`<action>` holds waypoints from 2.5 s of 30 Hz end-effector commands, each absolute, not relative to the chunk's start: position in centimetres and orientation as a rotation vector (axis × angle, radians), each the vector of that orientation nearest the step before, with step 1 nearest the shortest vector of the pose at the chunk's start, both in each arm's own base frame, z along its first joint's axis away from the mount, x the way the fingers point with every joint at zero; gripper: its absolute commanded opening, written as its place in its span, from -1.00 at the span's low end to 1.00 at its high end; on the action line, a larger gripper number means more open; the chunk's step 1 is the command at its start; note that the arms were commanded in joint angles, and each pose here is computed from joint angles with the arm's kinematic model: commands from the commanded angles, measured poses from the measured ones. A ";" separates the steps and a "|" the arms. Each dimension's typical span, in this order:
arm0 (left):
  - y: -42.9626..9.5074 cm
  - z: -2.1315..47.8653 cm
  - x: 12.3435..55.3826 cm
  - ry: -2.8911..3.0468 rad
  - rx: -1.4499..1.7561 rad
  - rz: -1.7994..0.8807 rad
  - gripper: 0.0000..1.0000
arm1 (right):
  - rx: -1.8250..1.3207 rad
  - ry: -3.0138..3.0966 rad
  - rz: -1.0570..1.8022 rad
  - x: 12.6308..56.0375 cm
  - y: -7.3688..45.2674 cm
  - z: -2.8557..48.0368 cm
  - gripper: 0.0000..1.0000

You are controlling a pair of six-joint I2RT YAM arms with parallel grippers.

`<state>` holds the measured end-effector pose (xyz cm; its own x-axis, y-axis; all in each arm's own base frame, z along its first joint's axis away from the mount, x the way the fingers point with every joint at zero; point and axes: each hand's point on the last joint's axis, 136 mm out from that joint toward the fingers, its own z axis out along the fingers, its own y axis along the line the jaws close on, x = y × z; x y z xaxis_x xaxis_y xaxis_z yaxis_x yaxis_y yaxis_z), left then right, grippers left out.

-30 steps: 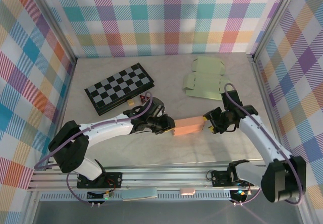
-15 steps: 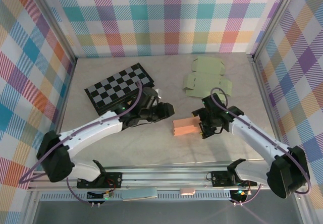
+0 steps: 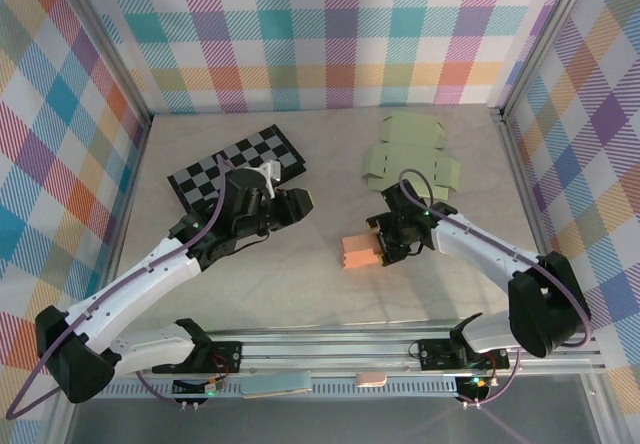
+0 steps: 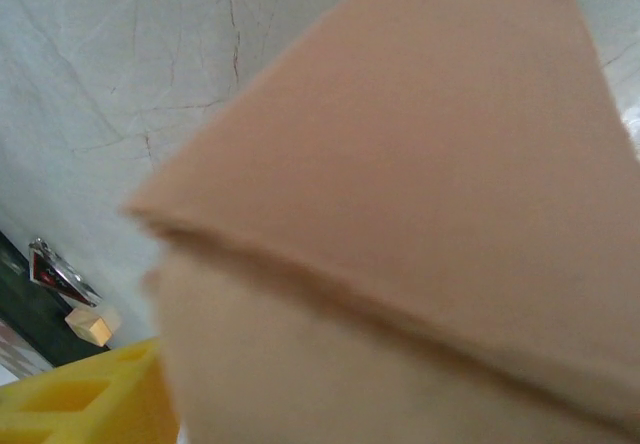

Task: Fold the paper box

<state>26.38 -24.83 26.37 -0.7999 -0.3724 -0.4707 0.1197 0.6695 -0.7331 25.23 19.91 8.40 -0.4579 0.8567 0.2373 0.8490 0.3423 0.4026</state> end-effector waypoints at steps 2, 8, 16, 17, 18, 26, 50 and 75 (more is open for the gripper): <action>-23.2 25.4 25.8 2.292 -0.201 -1.022 -0.27 | 1.545 2.574 0.843 26.4 21.6 8.8 0.28; -21.8 24.9 25.2 2.303 -0.215 -0.998 -0.27 | 1.397 2.466 0.994 29.1 22.6 9.1 0.15; -19.5 24.8 24.8 2.290 -0.267 -0.968 -0.28 | 0.930 2.233 1.378 37.0 27.0 12.7 -0.01; -19.3 24.8 24.7 2.288 -0.269 -0.963 -0.28 | 0.882 2.208 1.415 37.9 27.4 13.1 -0.01; -19.1 24.7 24.5 2.291 -0.273 -0.959 -0.28 | 0.833 2.184 1.453 38.8 28.0 13.6 -0.02; -17.6 25.0 23.7 2.278 -0.306 -0.929 -0.29 | 0.733 2.061 1.572 45.0 29.6 13.1 -0.03; -19.1 24.8 25.0 2.287 -0.313 -0.969 -0.26 | 1.132 2.547 1.320 41.6 28.5 8.4 0.42; -29.0 22.5 31.5 2.312 -0.161 -1.259 -0.26 | 1.358 1.938 1.031 41.9 -2.2 12.9 0.28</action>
